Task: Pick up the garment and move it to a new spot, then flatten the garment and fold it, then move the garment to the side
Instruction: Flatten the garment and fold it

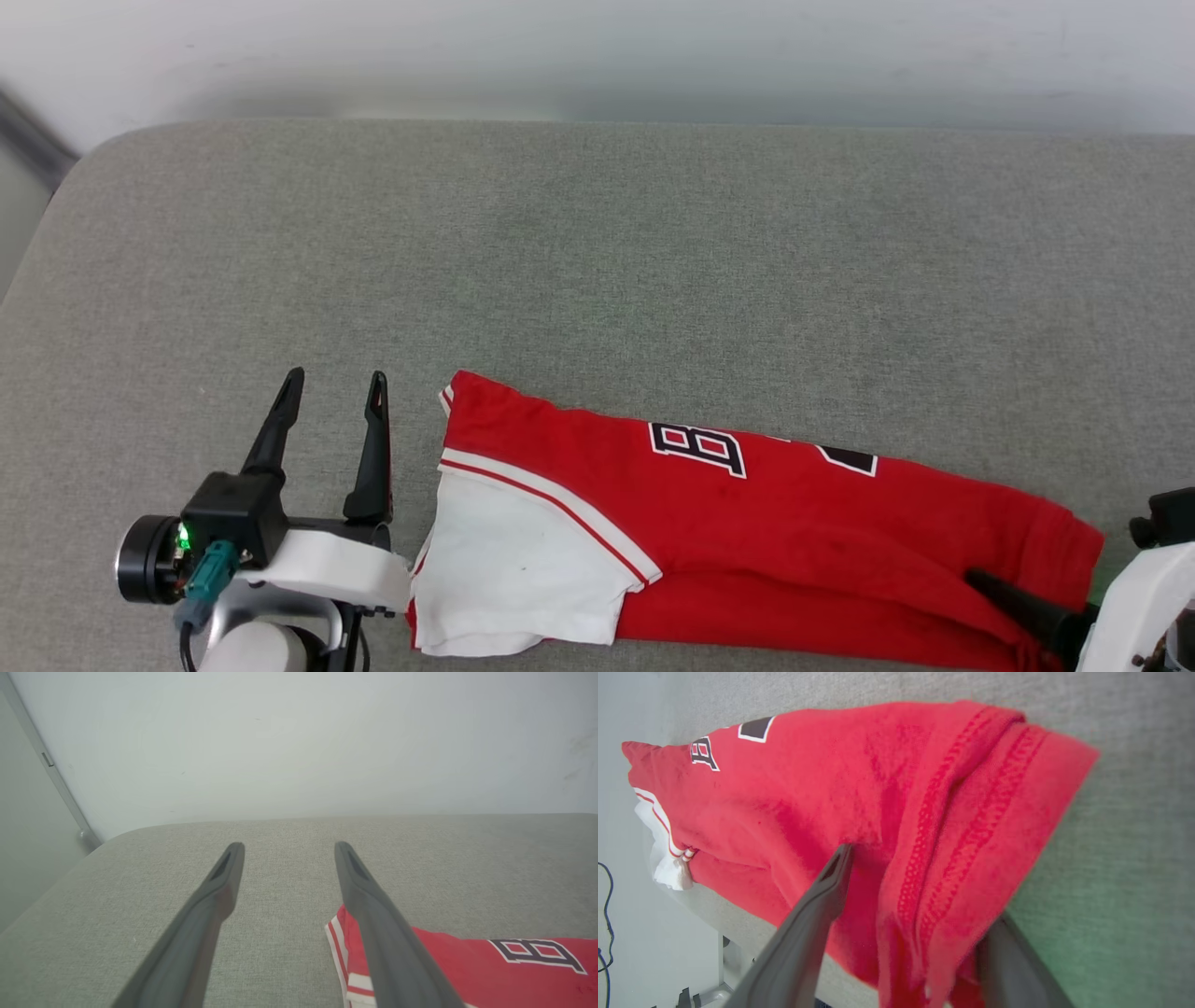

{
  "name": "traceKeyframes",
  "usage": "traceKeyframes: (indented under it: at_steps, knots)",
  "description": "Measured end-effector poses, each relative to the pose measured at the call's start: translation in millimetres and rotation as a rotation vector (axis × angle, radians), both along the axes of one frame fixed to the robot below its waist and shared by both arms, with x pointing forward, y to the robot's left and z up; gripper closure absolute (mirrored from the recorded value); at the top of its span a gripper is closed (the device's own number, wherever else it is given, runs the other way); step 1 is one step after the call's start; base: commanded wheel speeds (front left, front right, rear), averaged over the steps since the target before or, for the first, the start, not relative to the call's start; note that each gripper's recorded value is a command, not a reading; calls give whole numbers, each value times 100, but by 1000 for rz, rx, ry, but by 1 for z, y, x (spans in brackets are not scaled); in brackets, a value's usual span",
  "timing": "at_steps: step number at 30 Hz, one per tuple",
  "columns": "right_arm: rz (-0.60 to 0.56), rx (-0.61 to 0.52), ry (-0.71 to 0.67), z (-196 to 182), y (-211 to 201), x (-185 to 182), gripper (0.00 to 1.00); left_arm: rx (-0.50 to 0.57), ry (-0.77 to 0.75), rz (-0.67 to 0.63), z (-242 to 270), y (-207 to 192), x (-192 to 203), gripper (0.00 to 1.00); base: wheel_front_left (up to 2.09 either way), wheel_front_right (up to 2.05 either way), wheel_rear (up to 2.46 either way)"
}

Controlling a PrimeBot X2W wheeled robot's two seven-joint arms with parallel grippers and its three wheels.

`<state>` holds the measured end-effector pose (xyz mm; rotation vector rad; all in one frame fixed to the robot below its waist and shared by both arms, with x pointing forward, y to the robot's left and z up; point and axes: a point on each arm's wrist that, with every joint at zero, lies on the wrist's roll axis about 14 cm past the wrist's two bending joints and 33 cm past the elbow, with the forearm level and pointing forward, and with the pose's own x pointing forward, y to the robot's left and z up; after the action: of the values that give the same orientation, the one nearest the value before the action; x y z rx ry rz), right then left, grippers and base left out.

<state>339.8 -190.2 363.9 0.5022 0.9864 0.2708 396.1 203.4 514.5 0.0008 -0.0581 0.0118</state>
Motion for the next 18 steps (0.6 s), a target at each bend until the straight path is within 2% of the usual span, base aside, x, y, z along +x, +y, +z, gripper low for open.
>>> traceKeyframes:
  at_steps: [3, 4, 5, 13, 18]
  knots:
    - [18, 8, 11, -3, 7, -2, 0, -7, -14, 16, 1, -1, -4, 0, 0, 0, 0]
    - [19, 12, 14, -3, 8, -2, 57, -7, -14, 17, 0, -2, -5, 0, 0, 0, 0]
    - [18, 13, 12, -3, 8, -1, 98, -6, -16, 22, -1, -2, -7, 0, 0, 0, 0]
    - [15, 7, -12, 2, 5, 3, 100, 16, -56, 53, 6, 1, -14, 0, 0, 0, 0]
    - [-30, -59, -61, 14, -27, 15, 100, 43, -71, 47, 9, -2, -18, 0, 0, 0, 0]
